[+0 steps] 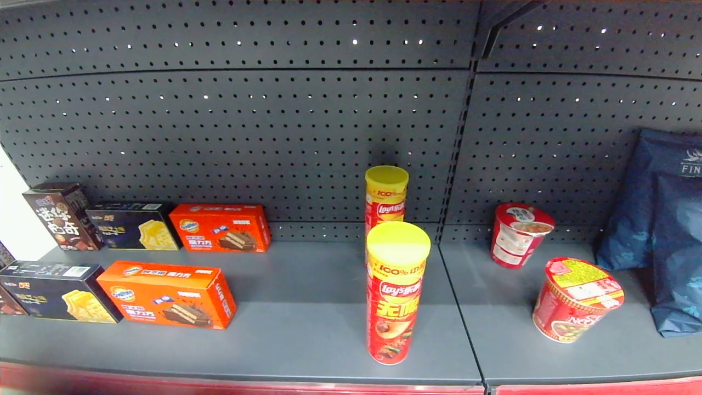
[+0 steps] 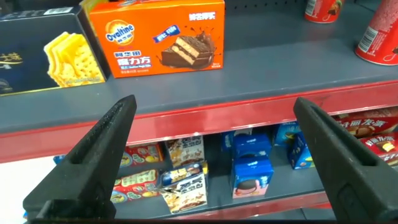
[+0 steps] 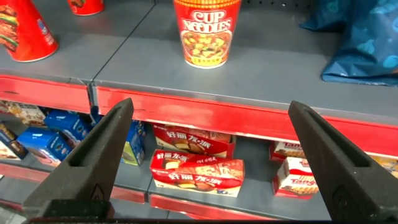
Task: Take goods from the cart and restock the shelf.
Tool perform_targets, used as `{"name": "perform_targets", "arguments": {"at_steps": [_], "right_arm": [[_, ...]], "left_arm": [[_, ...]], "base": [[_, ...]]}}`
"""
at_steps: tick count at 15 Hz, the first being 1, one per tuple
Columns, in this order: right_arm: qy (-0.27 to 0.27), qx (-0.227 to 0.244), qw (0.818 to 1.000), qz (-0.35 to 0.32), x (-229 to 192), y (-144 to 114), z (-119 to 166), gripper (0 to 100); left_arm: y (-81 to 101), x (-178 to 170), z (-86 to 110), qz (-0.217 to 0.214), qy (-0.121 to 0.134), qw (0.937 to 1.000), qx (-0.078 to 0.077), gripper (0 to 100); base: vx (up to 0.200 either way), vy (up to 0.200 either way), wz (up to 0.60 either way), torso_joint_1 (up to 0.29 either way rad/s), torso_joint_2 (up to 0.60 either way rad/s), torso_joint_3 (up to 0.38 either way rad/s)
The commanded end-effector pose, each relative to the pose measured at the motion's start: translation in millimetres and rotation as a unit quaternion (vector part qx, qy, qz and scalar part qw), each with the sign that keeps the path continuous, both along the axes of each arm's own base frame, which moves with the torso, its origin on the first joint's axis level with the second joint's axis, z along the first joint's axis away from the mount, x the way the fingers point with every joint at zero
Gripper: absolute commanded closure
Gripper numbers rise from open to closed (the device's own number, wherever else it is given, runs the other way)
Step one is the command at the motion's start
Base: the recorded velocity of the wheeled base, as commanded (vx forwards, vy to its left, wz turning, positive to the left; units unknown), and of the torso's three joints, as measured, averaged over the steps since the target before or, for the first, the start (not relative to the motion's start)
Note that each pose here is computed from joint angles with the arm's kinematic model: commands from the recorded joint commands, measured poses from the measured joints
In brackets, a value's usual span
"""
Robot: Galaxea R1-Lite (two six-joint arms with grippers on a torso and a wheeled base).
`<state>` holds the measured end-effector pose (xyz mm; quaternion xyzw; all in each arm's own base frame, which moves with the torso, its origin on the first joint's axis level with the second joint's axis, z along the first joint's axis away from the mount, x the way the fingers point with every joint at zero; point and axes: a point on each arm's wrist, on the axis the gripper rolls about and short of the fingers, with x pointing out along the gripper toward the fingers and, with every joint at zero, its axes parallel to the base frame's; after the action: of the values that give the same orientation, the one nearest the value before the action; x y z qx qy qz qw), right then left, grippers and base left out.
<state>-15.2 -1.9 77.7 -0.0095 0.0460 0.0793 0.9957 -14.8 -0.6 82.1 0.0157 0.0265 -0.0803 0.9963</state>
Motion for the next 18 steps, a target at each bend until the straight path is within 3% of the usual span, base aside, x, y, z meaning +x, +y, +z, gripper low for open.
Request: {"name": "perform_targets", "arguments": {"at_steps": [1,18], "right_arm": [[0.000,0.000,1.000,0.001,0.1,0.0,0.1,0],[0.001,0.000,1.000,0.002,0.1,0.1,-0.1,0]], "left_arm": [[0.0,0.1,0.1,0.000,0.001,1.0000,0.000,0],[-0.8,0.0,0.2,-0.018,-0.002,0.9998,0.012,0]], "base": [[0.000,0.000,0.00,0.000,0.00,0.000],[0.000,0.000,0.00,0.000,0.00,0.000]]}}
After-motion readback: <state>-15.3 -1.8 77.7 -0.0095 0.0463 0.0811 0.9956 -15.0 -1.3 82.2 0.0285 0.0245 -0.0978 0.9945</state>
